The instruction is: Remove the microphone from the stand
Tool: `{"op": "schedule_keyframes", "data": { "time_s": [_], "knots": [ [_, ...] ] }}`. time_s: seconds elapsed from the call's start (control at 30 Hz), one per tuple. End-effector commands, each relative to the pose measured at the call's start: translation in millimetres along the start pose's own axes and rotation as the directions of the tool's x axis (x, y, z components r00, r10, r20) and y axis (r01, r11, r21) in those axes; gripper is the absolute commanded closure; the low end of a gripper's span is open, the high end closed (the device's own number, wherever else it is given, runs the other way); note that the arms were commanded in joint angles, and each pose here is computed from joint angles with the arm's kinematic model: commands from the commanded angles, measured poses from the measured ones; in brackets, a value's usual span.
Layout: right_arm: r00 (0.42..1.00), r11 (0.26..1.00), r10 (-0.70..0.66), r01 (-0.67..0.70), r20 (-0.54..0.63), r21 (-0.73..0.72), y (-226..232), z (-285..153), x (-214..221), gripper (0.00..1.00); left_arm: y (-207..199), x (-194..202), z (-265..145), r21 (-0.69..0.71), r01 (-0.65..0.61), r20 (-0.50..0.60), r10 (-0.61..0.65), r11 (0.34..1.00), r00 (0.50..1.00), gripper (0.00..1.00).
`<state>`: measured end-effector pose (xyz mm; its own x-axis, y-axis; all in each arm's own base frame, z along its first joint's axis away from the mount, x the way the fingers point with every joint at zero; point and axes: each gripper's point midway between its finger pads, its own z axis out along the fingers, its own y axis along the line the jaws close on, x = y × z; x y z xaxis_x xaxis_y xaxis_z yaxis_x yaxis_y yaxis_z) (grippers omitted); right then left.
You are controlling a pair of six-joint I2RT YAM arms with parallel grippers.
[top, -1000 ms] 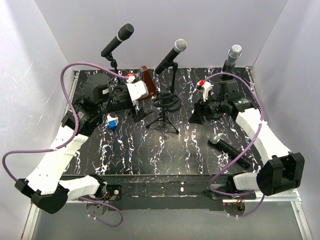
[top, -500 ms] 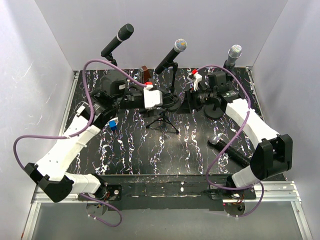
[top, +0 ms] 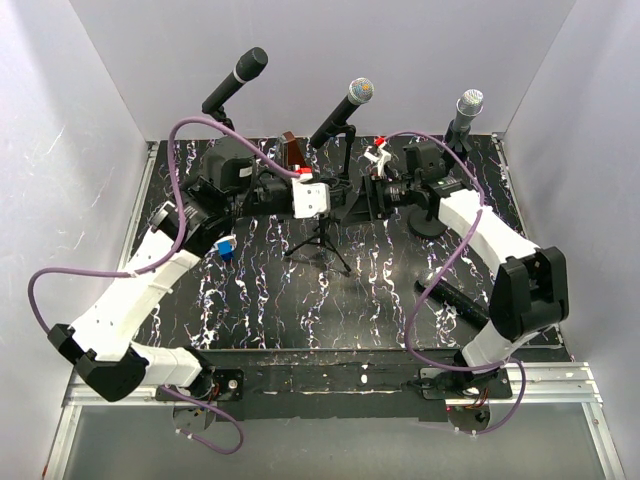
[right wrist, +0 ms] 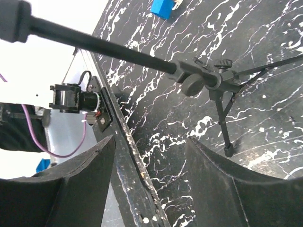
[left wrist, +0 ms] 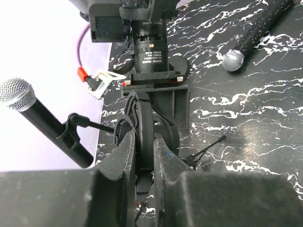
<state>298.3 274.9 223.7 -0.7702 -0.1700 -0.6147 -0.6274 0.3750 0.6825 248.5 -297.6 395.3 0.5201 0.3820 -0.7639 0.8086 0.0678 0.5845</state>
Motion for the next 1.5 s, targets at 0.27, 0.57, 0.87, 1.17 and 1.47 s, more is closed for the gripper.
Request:
{"op": "schedule_keyframes", "data": {
  "time_s": [0.27,0.57,0.87,1.17,1.47],
  "knots": [
    [0.983,0.976,0.181,-0.183,-0.029,-0.120,11.0,32.6,-13.0,0.32,-8.1,-7.9,-46.9,-0.141,-0.113,-0.003,0.114,0.984,0.994,1.00],
    [0.973,0.963,0.211,-0.224,-0.095,-0.152,19.3,51.8,8.7,0.36,-18.0,-18.9,-71.2,-0.231,-0.244,0.045,0.261,0.942,0.964,1.00],
    [0.962,0.954,0.234,-0.255,-0.140,-0.159,13.8,74.6,15.6,0.44,-22.1,-24.4,-77.5,-0.241,-0.285,0.060,0.307,0.928,0.950,1.00],
    [0.958,0.932,0.209,-0.255,-0.195,-0.256,26.5,88.6,23.5,0.45,-29.5,-25.5,-80.7,-0.228,-0.301,0.072,0.324,0.926,0.943,1.00],
    [0.952,0.921,0.193,-0.260,-0.239,-0.291,30.9,100.0,27.8,0.48,-35.7,-24.5,-85.7,-0.231,-0.307,0.075,0.332,0.923,0.940,1.00]
  ]
}}
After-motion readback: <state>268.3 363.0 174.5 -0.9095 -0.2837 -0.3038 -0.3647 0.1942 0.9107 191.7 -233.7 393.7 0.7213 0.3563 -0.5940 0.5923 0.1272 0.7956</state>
